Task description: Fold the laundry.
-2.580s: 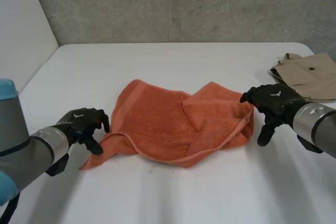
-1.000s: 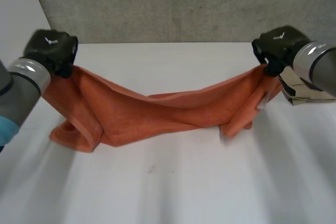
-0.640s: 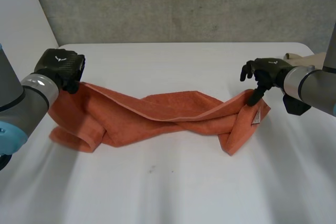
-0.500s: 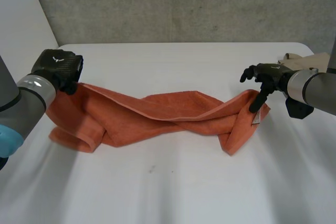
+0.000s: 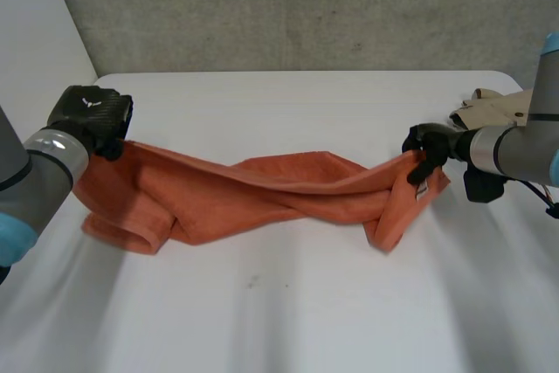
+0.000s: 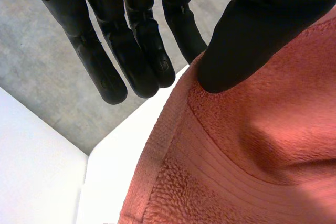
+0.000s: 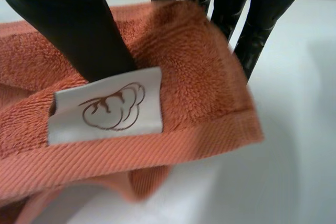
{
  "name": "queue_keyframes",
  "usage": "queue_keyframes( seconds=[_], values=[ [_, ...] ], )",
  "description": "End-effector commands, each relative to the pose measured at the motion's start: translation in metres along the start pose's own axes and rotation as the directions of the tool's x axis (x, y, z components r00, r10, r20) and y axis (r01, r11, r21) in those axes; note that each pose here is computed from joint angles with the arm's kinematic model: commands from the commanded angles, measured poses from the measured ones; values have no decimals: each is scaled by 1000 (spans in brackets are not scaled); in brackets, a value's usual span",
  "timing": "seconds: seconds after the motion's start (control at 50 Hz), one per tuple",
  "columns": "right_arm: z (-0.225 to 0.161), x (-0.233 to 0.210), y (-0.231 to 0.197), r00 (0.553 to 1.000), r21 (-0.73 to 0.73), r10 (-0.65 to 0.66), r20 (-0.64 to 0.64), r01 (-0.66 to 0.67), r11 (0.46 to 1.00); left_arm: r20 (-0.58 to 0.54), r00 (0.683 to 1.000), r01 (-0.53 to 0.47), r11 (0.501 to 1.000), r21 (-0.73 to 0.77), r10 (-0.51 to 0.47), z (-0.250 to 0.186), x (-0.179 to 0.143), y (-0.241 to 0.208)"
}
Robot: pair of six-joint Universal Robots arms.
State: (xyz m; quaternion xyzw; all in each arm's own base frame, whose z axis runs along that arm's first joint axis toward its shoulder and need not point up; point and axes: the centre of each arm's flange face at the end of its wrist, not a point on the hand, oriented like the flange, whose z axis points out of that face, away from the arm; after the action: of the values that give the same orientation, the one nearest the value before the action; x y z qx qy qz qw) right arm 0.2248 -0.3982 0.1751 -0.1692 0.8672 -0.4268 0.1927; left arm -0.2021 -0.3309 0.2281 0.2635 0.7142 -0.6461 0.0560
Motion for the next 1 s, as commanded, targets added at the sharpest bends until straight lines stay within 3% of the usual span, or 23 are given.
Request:
queue_keyframes(
  seconds=[0.02, 0.06, 0.08, 0.14, 0.16, 0.22, 0.24, 0.26, 0.32, 0.36, 0.4, 0.56, 0.62, 0.72, 0.86, 1.0],
  values=[
    [-9, -8, -57, 993, 227, -116, 3, 113, 967, 68, 998, -26, 992, 119, 18, 40, -15, -20],
    [-19, -12, -86, 983, 353, -181, -31, 181, 918, 101, 995, -37, 982, 184, 19, 47, -24, -40],
    [-31, -17, -114, 970, 475, -230, -77, 239, 847, 121, 993, -42, 974, 222, 15, 50, -30, -51],
    [-53, -31, -152, 948, 633, -272, -164, 312, 708, 213, 977, -77, 913, 401, -11, 53, -53, -107],
    [-69, -43, -173, 935, 713, -276, -222, 348, 609, 240, 970, -87, 892, 443, -25, 52, -60, -120],
    [-97, -61, -200, 913, 800, -266, -309, 401, 446, 342, 932, -115, 797, 593, -120, 46, -85, -163],
    [-111, -67, -211, 897, 823, -254, -362, 435, 366, 357, 923, -120, 772, 624, -145, 43, -90, -171],
    [-115, -69, -214, 889, 826, -249, -384, 452, 337, 376, 907, -130, 722, 680, -190, 35, -98, -187],
    [-127, -73, -216, 859, 815, -257, -443, 505, 285, 391, 891, -155, 653, 742, -232, 16, -110, -209],
    [-129, -74, -213, 846, 804, -266, -462, 526, 277, 381, 891, -149, 635, 758, -246, 5, -111, -217],
    [-123, -75, -204, 829, 781, -300, -472, 551, 295, 377, 895, -135, 660, 739, -238, 6, -110, -209],
    [-82, -77, -145, 781, 660, -473, -407, 610, 439, 280, 950, -24, 856, 517, -142, 23, -64, -111],
    [-64, -76, -107, 746, 565, -559, -362, 652, 505, 234, 966, -3, 897, 441, -112, 20, -46, -80],
    [-41, -69, -46, 678, 401, -673, -297, 728, 556, 117, 991, 36, 962, 269, -70, 11, -10, -16],
    [-23, -62, 34, 566, 202, -804, -184, 822, 532, 23, 999, 29, 996, 81, -31, 3, 23, 44],
    [-30, -57, 67, 572, 117, -812, -119, 820, 561, -27, 993, -119, 991, -56, 117, -17, 34, 76]
  ],
)
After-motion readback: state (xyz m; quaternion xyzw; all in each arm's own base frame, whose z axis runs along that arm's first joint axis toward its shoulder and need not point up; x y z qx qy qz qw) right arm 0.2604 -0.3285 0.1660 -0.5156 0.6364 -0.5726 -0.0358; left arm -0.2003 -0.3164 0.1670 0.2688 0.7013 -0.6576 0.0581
